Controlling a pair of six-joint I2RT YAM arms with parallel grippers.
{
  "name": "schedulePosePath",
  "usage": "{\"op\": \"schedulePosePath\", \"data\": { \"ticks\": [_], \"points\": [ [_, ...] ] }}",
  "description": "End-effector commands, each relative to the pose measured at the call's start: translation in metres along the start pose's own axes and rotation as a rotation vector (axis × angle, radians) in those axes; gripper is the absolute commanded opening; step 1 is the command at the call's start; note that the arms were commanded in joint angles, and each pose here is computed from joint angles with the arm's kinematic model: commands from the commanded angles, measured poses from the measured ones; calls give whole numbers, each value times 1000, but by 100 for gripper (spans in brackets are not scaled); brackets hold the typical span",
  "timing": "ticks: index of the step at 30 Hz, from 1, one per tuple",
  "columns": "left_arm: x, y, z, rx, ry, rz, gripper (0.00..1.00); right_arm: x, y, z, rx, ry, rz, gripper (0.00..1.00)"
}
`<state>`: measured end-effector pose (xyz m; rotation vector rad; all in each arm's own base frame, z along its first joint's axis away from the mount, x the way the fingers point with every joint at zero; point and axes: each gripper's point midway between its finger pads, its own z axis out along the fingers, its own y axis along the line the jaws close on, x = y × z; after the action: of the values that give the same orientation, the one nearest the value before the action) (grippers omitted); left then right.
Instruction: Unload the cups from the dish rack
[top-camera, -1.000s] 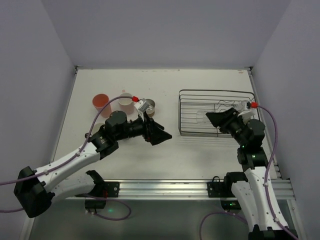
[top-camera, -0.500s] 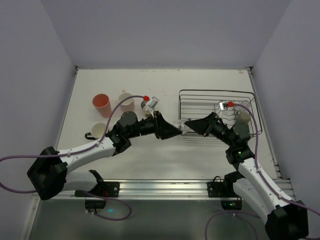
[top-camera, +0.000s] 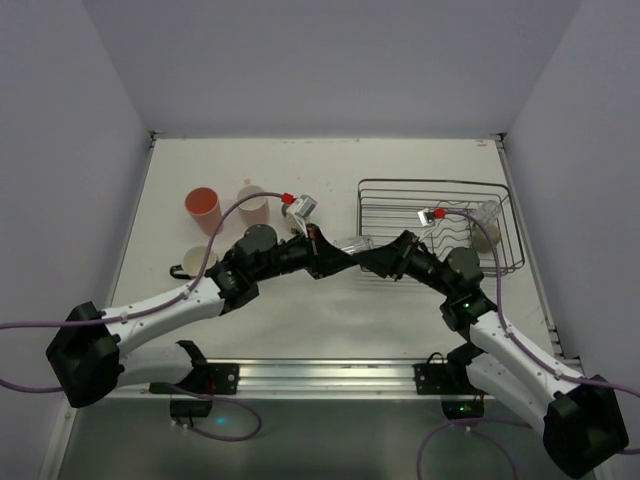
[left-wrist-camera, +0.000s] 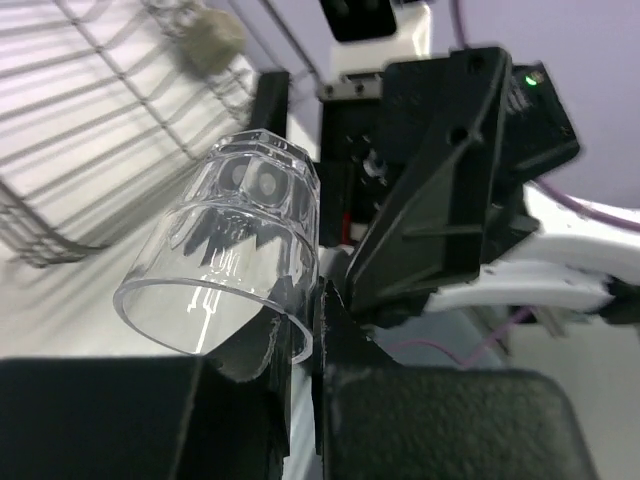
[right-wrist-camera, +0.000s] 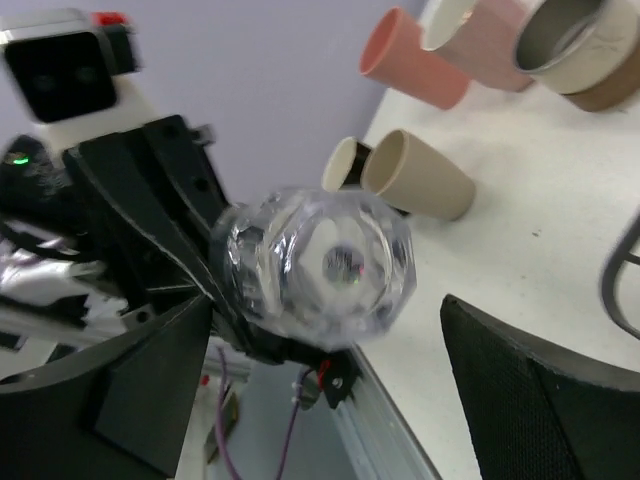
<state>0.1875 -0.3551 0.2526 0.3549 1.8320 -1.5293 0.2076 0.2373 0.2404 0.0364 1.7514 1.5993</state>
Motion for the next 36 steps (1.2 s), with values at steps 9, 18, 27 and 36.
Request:
{"op": "schedulePosePath", "data": {
  "ticks": [9, 18, 27, 36],
  "points": [
    [17, 134, -87, -875, 433, 359, 0, -30, -58, -34, 462, -106, -250, 99],
    [28, 174, -87, -1022, 666, 455, 4, -31, -66, -46, 508, -132, -288, 99],
    [33, 203, -84, -1048, 752, 448, 11, -26, -75, -47, 516, -125, -291, 99],
    [24, 220, -88, -1084, 759, 428, 35, -28, -73, -48, 512, -133, -298, 99]
  ]
}}
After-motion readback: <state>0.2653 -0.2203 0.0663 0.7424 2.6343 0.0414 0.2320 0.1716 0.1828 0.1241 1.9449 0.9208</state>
